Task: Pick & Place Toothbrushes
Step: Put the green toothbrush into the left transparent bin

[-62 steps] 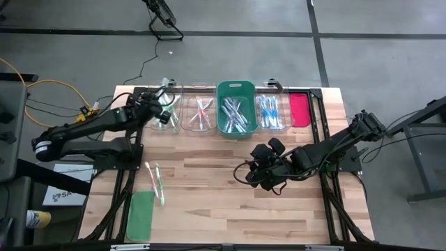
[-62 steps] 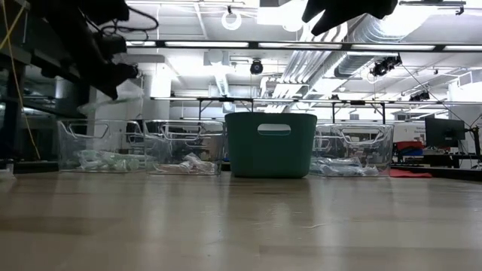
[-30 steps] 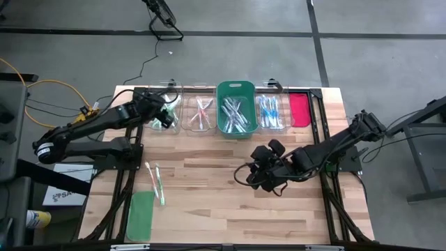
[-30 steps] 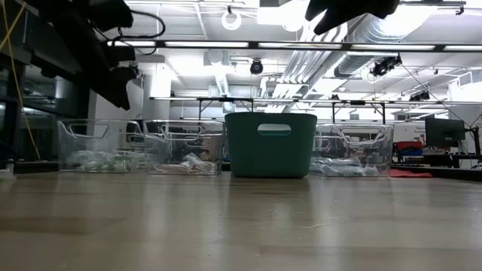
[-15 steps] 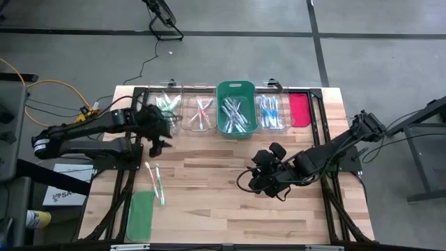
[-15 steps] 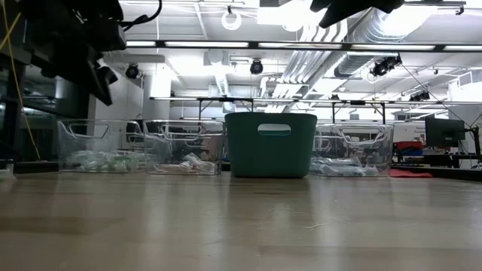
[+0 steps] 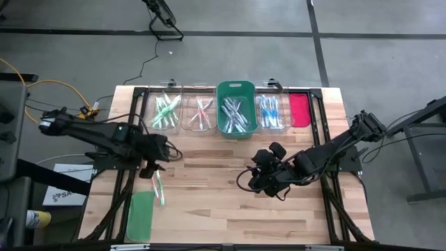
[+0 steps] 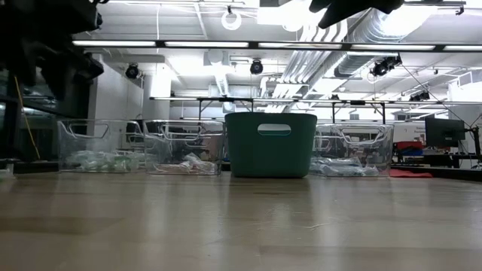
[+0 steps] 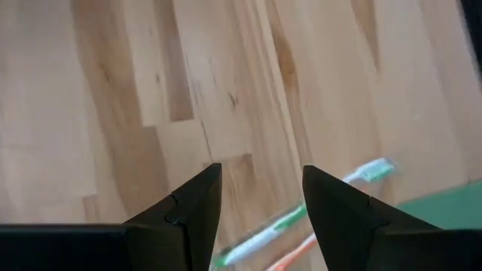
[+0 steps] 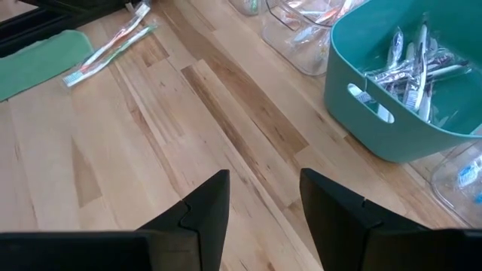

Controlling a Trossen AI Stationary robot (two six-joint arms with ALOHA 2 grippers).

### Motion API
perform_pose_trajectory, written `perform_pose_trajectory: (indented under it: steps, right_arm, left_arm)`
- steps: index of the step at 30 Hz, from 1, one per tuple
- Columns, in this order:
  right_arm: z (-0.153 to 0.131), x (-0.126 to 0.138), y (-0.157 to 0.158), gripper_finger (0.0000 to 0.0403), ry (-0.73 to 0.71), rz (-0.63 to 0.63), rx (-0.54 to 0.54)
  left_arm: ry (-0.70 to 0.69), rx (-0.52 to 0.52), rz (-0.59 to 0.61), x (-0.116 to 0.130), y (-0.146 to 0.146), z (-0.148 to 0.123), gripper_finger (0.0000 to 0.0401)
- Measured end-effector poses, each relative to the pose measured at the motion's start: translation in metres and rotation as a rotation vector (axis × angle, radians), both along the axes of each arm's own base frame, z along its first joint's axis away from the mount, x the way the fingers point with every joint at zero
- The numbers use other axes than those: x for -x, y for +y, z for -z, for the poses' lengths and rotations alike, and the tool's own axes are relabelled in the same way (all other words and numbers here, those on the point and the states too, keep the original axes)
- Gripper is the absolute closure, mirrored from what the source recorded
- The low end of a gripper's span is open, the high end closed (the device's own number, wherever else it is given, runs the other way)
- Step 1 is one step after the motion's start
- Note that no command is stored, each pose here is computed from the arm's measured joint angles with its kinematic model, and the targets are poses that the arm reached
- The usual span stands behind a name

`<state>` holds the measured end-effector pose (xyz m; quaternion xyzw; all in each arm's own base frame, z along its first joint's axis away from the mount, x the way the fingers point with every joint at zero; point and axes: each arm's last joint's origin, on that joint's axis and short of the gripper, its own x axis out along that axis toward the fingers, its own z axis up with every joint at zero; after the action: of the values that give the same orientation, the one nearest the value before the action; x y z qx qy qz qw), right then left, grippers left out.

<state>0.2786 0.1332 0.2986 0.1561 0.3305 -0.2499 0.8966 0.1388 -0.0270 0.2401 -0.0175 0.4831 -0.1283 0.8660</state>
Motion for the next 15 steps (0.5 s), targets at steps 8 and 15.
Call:
perform_pose_trajectory:
  steps: [8, 15]
  right_arm:
    - [0.0, 0.0, 0.0, 0.0247, 0.0, 0.0, -0.001]
    - [0.0, 0.0, 0.0, 0.0247, 0.003, -0.004, 0.0]
  left_arm:
    - [0.104, -0.12, 0.265, -0.01, -0.032, 0.019, 0.0219]
    - [0.225, -0.235, 0.549, -0.018, -0.059, 0.046, 0.0219]
